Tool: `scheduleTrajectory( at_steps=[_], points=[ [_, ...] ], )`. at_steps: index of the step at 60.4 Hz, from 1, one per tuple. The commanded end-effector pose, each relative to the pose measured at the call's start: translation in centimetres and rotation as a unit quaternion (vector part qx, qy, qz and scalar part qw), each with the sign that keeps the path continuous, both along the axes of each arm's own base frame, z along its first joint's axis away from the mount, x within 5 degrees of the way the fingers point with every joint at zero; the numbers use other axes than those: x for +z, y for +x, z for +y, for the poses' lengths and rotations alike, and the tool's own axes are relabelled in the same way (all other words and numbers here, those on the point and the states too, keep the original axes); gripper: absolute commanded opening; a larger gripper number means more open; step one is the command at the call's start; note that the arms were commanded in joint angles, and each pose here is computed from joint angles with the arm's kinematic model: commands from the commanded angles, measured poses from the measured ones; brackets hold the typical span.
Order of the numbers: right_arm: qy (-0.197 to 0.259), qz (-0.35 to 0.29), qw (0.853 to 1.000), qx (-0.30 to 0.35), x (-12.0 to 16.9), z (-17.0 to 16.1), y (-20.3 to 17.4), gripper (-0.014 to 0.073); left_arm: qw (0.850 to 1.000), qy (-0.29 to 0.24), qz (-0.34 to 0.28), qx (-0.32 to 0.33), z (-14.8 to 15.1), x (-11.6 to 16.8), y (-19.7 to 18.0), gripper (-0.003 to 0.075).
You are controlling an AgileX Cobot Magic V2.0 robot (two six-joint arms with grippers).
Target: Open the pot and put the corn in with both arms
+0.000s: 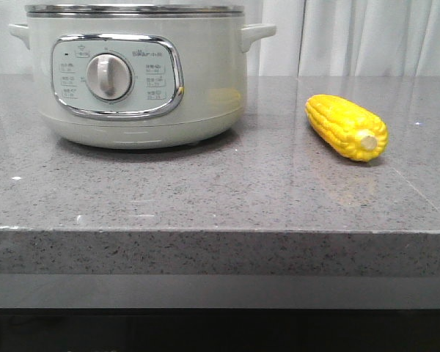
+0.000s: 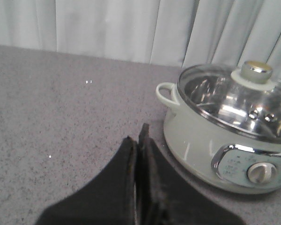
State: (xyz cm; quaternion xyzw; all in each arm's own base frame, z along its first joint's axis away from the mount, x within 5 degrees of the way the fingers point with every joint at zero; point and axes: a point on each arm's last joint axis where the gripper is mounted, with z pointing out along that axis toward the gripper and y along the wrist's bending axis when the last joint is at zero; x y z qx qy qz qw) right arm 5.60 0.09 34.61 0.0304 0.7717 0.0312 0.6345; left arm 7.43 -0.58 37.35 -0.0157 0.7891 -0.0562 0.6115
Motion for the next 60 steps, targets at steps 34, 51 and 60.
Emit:
scheduleTrajectory(
  at_steps=[34, 51, 60],
  points=[
    [-0.009, 0.001, 1.0, -0.004, 0.9, -0.1, 1.7, 0.0055, 1.0, 0.02, 0.002, 0.009, 0.2, 0.6, 2.4, 0.0142],
    [-0.009, 0.0, 1.0, -0.004, 0.9, -0.1, 1.7, 0.0596, 1.0, -0.005, -0.007, -0.003, -0.2, 0.8, 3.0, 0.0519],
    [-0.009, 0.0, 1.0, -0.003, 0.9, -0.1, 1.7, 0.0593, 0.998, -0.012, -0.036, -0.043, -1.2, 1.3, 4.6, 0.0512]
  ],
)
